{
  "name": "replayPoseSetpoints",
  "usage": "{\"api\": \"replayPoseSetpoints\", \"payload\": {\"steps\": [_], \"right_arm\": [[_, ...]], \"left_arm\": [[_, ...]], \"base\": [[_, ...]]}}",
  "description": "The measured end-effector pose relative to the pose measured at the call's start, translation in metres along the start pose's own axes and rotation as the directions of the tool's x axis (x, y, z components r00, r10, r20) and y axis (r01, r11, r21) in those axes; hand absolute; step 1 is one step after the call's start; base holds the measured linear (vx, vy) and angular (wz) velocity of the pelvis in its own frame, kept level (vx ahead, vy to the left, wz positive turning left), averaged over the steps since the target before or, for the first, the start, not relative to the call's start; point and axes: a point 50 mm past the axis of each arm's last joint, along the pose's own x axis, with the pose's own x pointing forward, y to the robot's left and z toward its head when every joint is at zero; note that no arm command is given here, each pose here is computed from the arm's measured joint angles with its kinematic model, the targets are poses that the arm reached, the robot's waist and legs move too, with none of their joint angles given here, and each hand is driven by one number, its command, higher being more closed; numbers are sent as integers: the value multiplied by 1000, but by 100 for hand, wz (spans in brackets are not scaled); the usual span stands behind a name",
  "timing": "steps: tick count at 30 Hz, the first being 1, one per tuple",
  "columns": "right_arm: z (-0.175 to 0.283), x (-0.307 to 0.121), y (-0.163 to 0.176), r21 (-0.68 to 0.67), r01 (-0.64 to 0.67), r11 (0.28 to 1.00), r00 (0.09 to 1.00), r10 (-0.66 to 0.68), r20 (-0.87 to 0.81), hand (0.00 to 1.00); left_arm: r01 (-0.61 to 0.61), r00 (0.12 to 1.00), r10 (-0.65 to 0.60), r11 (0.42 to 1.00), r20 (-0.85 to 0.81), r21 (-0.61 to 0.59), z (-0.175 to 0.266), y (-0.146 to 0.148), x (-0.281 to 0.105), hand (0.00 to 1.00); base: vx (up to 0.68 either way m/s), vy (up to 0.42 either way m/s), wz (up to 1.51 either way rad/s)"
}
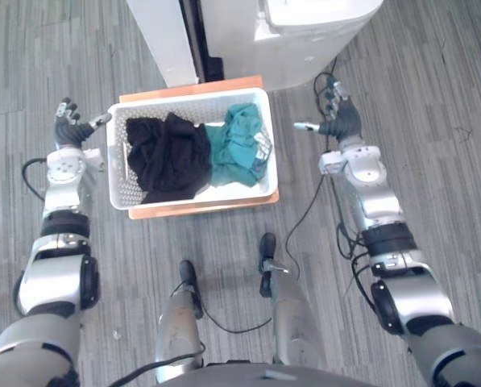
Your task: Pick up the laundry basket with both hands and put the clothes into the washing machine.
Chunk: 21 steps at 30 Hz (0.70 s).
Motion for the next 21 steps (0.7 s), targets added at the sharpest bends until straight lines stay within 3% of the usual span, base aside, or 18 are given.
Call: {"api": "replayPoseSetpoints", "payload": {"steps": [6,16,21], "right_arm": [[20,18,18,29,-30,999,999,29,35,0],[27,25,38,20,-81,997,996,80,41,0],[10,27,44,21,-85,996,995,86,-49,0]], "left_arm": [[21,998,-22,999,-59,-32,-13,-22,-4,0],[-39,997,34,996,-63,-85,-10,-17,-2,0],[-59,995,51,995,-87,-85,-14,-12,-3,0]], "base": [[16,3,-2],[49,17,-4],[25,-5,5]]}}
